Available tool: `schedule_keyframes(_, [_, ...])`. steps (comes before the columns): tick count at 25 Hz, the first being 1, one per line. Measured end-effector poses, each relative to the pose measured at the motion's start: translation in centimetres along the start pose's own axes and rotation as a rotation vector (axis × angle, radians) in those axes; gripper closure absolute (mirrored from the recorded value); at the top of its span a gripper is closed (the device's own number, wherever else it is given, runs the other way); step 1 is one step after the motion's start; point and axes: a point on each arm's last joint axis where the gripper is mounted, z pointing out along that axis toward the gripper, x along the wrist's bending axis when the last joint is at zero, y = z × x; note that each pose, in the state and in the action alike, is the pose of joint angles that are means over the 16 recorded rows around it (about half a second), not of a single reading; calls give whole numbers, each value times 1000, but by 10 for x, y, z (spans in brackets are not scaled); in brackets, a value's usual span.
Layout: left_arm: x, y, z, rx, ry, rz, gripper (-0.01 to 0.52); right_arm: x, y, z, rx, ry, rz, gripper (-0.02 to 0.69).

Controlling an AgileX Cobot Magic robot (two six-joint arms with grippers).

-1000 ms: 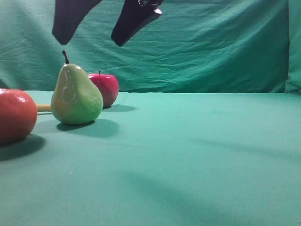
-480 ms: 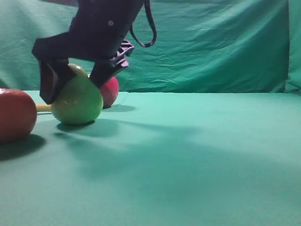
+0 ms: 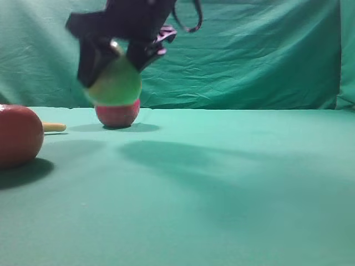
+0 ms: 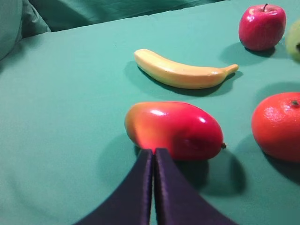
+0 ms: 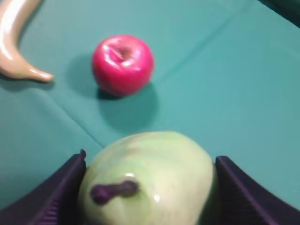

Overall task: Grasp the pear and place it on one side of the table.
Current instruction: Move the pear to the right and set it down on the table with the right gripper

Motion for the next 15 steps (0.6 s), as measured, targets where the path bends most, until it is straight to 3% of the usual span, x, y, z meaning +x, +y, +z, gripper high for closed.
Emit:
schedule_keyframes(6, [0,0,0,0,0,0,514,-31,-72,-26,56,-119,136,171])
schedule_keyframes(15, [0,0,0,0,0,0,514,-36,-148,-18,127,-203,216,171])
